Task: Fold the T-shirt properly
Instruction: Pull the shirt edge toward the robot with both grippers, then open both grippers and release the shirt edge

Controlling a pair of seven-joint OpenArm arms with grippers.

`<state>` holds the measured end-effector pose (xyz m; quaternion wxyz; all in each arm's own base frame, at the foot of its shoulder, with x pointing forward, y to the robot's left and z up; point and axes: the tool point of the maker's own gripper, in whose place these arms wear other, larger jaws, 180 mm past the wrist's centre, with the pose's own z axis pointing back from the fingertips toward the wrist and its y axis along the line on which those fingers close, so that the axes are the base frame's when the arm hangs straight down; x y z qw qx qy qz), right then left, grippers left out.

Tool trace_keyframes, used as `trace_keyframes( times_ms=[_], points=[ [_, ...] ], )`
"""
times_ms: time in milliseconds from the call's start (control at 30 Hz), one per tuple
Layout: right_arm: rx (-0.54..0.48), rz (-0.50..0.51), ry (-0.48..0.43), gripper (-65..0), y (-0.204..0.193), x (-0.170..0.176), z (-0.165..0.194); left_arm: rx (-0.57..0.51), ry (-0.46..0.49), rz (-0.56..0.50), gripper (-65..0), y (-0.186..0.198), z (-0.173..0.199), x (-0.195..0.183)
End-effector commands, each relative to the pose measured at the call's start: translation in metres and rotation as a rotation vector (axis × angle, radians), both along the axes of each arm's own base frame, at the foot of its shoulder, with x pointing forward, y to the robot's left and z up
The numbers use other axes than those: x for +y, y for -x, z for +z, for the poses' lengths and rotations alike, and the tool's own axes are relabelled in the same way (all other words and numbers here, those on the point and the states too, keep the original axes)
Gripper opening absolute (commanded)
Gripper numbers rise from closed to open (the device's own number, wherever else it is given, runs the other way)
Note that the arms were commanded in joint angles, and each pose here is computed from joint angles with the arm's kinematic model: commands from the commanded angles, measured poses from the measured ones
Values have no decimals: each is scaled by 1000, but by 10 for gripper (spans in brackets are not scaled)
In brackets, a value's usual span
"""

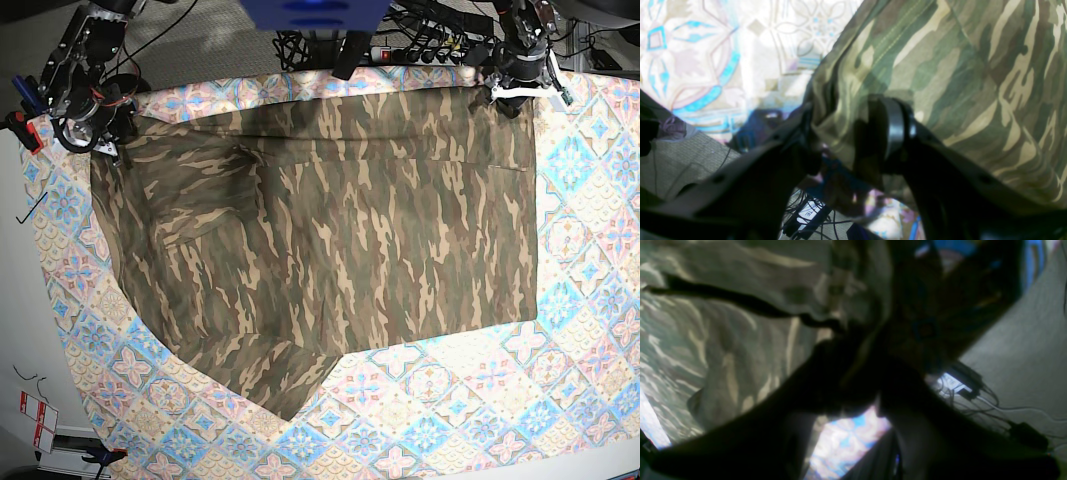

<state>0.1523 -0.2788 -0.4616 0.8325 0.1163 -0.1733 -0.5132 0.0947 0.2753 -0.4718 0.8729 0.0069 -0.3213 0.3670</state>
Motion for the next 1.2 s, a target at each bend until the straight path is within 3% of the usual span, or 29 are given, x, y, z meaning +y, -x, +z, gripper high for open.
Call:
trace_keyframes(
  times_ms=[0, 300, 533, 633, 833, 1000, 1167],
  points=[
    [-23, 6, 29, -487, -5, -8, 9, 38, -19, 10, -388, 11, -1, 7],
    [6, 54, -70, -393, -8, 11, 9, 31, -30, -5, -371, 7, 2, 10],
    [-7, 45, -57, -268, -10, 7, 12, 36, -28, -4, -158, 9, 1, 10],
    [-8, 38, -55, -213, -9, 5, 12, 38, -30, -5, -152, 10, 1, 11],
    [-36, -107, 5, -207, 6, -38, 23, 39, -39, 7, -152, 13, 3, 15],
    [-60, -164, 41, -206, 12, -58, 34, 16, -109, 114, -152, 21, 18, 57],
    [-150, -114, 140, -206, -10, -68, 73, -2, -202, 180, -152, 29, 42, 104]
  ],
)
